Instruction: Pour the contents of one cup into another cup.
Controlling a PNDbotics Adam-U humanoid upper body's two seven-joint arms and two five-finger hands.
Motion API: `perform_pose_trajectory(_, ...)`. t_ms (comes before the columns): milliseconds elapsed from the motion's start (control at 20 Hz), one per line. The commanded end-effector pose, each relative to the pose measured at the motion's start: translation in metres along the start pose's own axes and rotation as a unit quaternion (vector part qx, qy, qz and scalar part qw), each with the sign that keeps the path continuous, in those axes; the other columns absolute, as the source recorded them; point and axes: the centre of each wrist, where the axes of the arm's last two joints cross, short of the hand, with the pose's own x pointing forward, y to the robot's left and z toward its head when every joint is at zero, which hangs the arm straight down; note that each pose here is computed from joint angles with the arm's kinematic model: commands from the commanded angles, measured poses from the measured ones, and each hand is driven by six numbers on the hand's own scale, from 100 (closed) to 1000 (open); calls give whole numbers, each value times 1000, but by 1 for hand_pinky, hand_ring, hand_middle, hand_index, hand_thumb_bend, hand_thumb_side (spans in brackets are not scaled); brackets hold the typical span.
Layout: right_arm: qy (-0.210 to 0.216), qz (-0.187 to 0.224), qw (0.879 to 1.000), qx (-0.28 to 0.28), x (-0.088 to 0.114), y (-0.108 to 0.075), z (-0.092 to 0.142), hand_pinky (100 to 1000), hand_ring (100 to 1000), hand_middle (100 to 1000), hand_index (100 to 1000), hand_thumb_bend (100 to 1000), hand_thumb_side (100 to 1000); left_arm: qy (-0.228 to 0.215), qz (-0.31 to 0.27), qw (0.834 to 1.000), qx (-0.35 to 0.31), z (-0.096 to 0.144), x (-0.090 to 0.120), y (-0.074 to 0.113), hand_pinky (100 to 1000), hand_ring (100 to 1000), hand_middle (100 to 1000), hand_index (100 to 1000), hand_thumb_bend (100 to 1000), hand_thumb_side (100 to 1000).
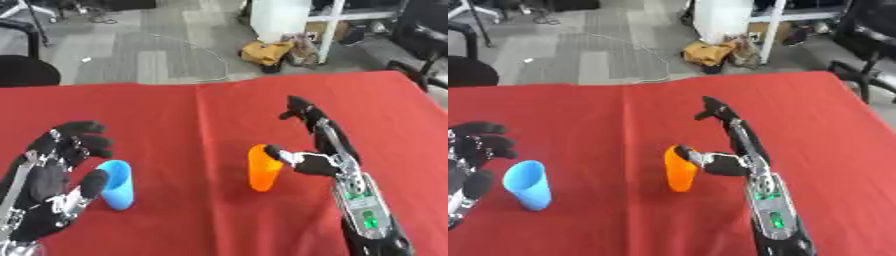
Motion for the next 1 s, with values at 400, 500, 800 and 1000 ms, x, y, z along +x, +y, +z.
perform_pose_trajectory(400, 0, -39, 989, -142, 23, -39, -6, 918, 872, 555, 857, 438, 352, -3, -11, 995, 101, 10, 6, 23, 628, 664, 670, 736, 505, 407)
perform_pose_trajectory(500, 8, -47, 986, -159, 24, -40, -5, 907, 866, 550, 849, 406, 337, 5, -9, 992, 129, 14, 4, 25, 627, 665, 672, 735, 473, 423)
perform_pose_trajectory(800, 27, -66, 979, -191, 25, -42, -2, 876, 843, 533, 832, 321, 286, 22, -28, 982, 185, 26, 1, 31, 625, 661, 668, 728, 396, 416)
perform_pose_trajectory(1000, 33, -70, 977, -197, 25, -42, 0, 864, 823, 525, 826, 312, 280, 33, -31, 979, 198, 31, -1, 32, 624, 658, 664, 726, 400, 417)
